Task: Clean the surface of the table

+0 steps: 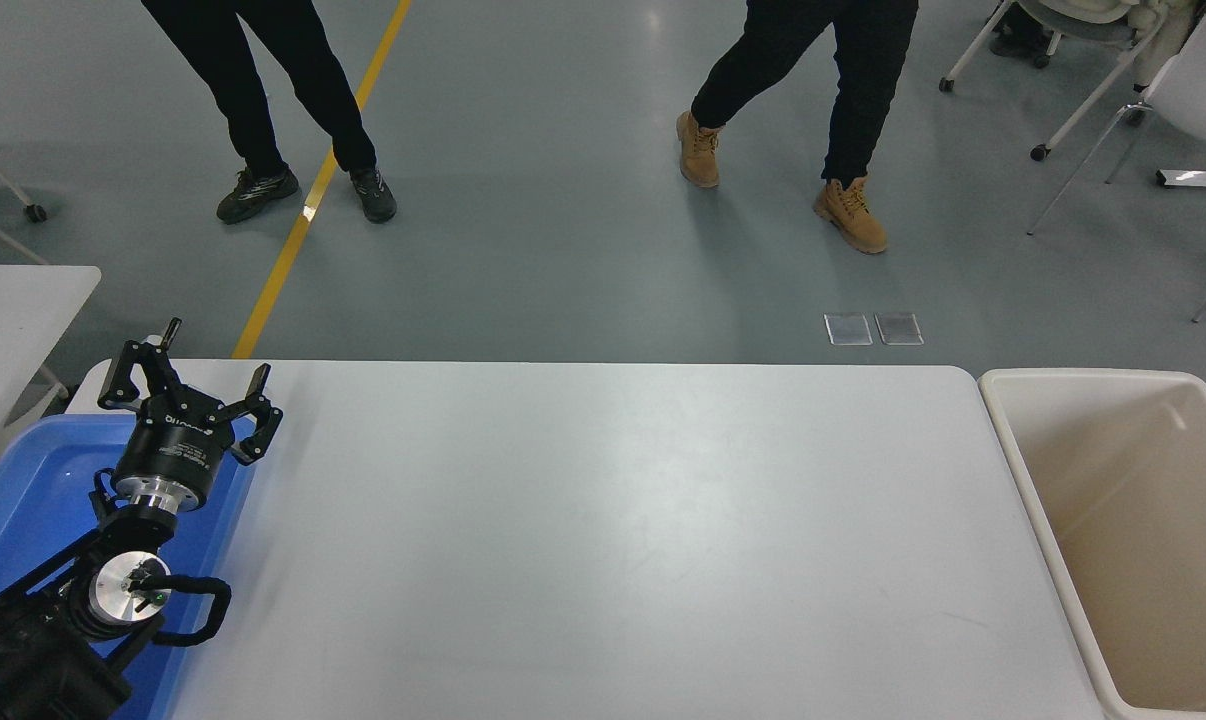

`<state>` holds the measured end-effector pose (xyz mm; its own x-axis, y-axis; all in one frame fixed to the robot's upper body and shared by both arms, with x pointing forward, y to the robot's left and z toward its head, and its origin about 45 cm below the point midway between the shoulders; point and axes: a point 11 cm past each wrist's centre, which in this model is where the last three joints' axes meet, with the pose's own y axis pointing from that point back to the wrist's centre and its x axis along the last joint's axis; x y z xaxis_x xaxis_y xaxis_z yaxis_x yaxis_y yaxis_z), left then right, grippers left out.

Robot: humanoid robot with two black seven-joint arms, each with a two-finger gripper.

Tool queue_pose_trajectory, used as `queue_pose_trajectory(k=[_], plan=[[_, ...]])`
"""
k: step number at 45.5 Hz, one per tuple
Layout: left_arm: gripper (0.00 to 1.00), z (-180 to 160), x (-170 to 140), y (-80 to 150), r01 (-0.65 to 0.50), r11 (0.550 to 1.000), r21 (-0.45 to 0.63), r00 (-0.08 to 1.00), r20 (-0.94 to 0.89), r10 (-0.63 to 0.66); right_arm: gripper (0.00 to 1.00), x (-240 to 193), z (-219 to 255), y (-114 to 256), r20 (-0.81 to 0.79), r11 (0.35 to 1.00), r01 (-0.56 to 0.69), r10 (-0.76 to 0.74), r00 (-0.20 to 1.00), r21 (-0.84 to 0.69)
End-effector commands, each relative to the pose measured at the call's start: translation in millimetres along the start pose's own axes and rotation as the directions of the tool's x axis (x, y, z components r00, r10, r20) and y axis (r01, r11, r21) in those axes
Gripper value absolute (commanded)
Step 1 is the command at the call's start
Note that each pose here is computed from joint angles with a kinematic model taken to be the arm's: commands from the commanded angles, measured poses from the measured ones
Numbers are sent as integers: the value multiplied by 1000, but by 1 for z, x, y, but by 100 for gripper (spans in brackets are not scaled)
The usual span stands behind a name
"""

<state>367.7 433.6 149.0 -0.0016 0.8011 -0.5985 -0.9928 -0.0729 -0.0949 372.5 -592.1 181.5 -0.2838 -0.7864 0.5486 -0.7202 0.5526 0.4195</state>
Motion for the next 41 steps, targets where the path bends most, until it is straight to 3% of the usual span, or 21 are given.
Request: queue_pose_trajectory(k=[1,15,23,41], plan=[[99,0,0,0,1,1000,0,1000,2,-1,98,6,-36,-1,282,997,-21,1,959,70],[99,0,1,0,-1,1000,1,1000,1,1,98,2,-78,0,496,988,-14,-63,866,151],[99,0,0,0,-1,1000,1,1000,0,1,98,-8,-101,3,639,968,60,-206,741,242],[99,0,0,0,-1,1000,1,1000,0,1,98,-8,-130,12,728,916,99,-372,575,389]])
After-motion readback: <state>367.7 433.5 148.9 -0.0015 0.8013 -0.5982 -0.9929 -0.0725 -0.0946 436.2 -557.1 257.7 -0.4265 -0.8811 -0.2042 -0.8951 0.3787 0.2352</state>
